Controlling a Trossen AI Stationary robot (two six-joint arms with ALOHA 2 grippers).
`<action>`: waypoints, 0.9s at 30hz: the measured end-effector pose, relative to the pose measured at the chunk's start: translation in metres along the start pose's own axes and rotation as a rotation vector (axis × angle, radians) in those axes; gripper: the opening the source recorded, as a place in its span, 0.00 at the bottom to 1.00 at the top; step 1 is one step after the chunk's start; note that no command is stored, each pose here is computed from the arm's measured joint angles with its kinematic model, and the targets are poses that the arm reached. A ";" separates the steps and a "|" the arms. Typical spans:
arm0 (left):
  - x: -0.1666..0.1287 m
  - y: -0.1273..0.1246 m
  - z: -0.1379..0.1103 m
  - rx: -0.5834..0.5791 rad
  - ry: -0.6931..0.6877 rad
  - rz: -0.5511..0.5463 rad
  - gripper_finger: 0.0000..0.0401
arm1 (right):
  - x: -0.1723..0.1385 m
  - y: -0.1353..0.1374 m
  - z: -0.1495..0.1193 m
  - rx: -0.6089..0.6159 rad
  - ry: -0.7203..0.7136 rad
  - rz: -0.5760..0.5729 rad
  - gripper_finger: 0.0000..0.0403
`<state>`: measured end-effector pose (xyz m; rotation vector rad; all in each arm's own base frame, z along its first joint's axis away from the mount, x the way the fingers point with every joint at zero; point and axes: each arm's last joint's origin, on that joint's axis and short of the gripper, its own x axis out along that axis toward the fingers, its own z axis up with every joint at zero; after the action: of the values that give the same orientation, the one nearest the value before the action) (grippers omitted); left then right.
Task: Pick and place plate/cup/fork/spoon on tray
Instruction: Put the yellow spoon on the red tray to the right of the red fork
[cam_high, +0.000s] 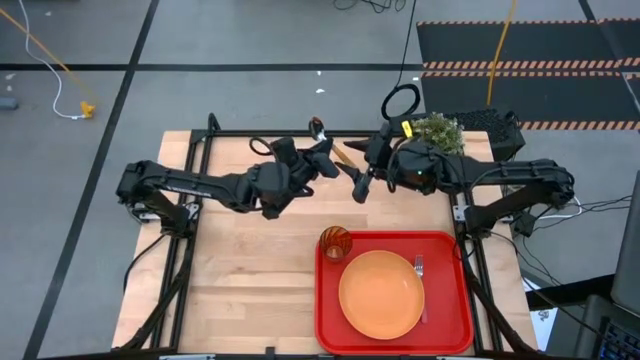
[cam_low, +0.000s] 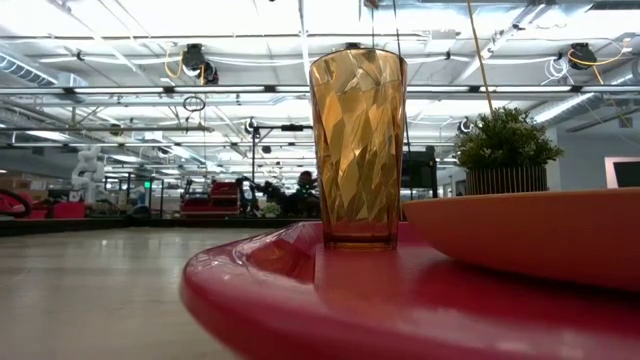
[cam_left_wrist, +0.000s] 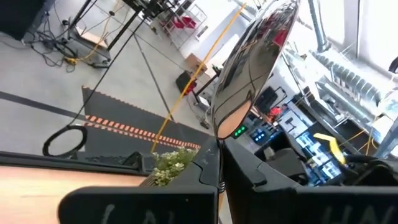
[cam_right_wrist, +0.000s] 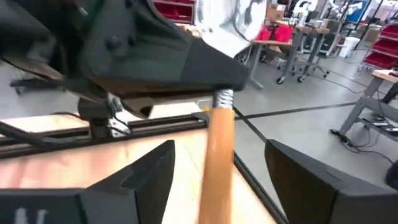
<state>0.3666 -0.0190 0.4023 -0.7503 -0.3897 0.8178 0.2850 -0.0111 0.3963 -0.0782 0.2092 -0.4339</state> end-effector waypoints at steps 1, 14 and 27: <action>0.000 0.000 0.000 -0.006 0.000 0.000 0.01 | 0.002 -0.001 -0.001 -0.010 0.003 -0.004 0.58; 0.000 0.000 0.001 -0.065 -0.005 0.001 0.02 | 0.009 -0.002 0.000 -0.021 -0.018 0.002 0.31; 0.000 0.000 0.001 -0.069 -0.004 0.000 0.01 | 0.009 -0.003 -0.001 -0.017 -0.018 0.004 0.11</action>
<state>0.3659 -0.0190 0.4032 -0.8132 -0.4232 0.8089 0.2918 -0.0176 0.3944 -0.0979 0.1958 -0.4275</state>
